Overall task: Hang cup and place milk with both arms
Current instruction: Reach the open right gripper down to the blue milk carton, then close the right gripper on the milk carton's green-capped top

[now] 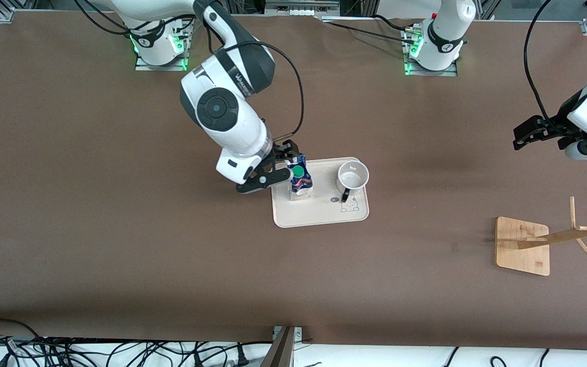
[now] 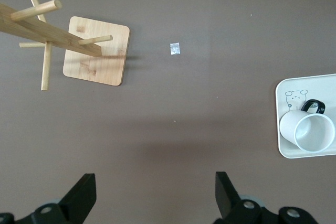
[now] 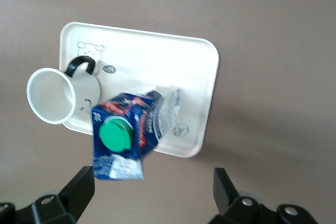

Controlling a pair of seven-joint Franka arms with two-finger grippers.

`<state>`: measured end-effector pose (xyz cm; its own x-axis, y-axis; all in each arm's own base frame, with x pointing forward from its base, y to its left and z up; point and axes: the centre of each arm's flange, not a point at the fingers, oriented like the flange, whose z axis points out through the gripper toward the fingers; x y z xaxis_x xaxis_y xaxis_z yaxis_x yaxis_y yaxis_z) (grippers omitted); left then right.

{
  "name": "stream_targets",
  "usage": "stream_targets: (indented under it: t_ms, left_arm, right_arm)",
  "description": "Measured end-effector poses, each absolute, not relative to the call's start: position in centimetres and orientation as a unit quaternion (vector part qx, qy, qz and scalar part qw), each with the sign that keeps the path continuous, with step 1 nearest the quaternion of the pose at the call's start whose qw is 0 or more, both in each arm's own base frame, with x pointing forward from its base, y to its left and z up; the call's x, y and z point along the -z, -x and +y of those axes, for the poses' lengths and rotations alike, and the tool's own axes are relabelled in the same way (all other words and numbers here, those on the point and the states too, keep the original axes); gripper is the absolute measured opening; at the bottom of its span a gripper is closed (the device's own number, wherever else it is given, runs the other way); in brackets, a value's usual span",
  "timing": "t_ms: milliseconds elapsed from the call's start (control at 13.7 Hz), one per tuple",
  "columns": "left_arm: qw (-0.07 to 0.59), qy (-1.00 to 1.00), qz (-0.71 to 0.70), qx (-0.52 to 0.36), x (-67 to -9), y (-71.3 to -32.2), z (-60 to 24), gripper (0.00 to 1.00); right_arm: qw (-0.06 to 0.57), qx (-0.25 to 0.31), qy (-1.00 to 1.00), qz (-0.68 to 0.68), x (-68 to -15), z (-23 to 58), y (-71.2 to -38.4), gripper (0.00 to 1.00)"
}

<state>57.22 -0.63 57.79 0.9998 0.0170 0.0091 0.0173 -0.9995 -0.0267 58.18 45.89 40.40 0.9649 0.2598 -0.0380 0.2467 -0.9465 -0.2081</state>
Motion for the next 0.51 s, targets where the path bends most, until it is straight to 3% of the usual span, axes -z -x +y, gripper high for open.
stream_targets:
  t_ms: [512]
  left_arm:
    - [0.013,1.0,-0.009,0.004,-57.8,-57.2,-0.6,1.0]
  right_arm:
    - [0.113,-0.018,0.984,-0.134,-36.7,48.4,-59.0,1.0]
